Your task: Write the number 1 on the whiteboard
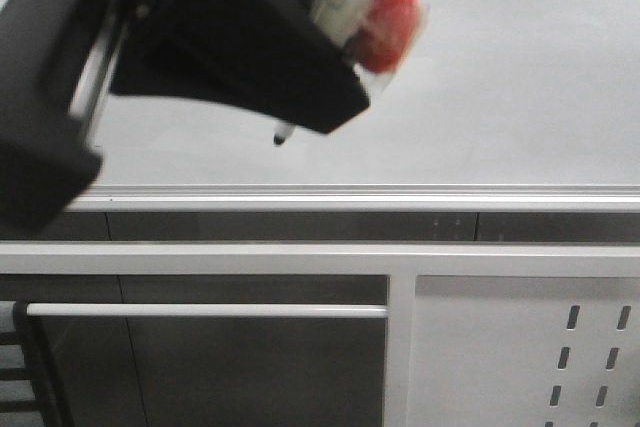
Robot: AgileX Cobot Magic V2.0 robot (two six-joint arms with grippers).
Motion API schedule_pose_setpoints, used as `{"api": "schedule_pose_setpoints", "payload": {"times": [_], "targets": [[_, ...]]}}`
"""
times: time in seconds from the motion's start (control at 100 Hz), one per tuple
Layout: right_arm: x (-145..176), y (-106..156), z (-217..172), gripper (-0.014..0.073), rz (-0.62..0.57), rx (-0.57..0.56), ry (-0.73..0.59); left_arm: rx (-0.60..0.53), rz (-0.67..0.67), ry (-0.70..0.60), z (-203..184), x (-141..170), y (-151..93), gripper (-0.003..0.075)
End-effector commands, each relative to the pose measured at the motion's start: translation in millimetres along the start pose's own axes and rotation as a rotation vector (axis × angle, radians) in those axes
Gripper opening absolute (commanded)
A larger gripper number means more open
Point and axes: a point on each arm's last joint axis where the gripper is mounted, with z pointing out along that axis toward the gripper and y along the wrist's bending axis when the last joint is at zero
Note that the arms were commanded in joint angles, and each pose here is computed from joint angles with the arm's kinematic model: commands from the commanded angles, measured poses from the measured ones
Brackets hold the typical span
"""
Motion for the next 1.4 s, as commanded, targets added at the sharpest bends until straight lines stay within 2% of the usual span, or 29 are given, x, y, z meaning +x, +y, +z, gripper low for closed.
{"api": "schedule_pose_setpoints", "payload": {"times": [0.0,0.23,0.46,0.7,1.23,1.39], "targets": [[-14.3,0.5,2.2,0.0349,0.001,-0.028,-0.060,-0.068,0.003,-0.111,-12.3,-20.4,11.7,-0.0018],[-19.4,0.0,16.0,0.0349,-0.018,-0.057,-0.060,-0.071,0.009,-0.112,-12.9,-21.3,12.6,-0.0018],[-25.6,-6.5,34.6,0.0349,-0.014,-0.007,-0.077,-0.064,0.009,-0.102,-12.7,-20.4,12.0,-0.0018],[-20.0,-9.2,54.1,0.0349,0.016,-0.035,-0.018,-0.062,0.009,-0.098,-12.7,-20.0,11.8,-0.0018],[-35.1,-4.5,54.5,0.0348,0.067,-0.060,-0.084,-0.048,0.009,-0.077,-12.5,-18.1,10.6,-0.0018],[-33.3,-2.0,56.9,0.0348,0.069,-0.099,-0.059,-0.048,0.009,-0.077,-12.5,-18.1,10.6,-0.0018]]}}
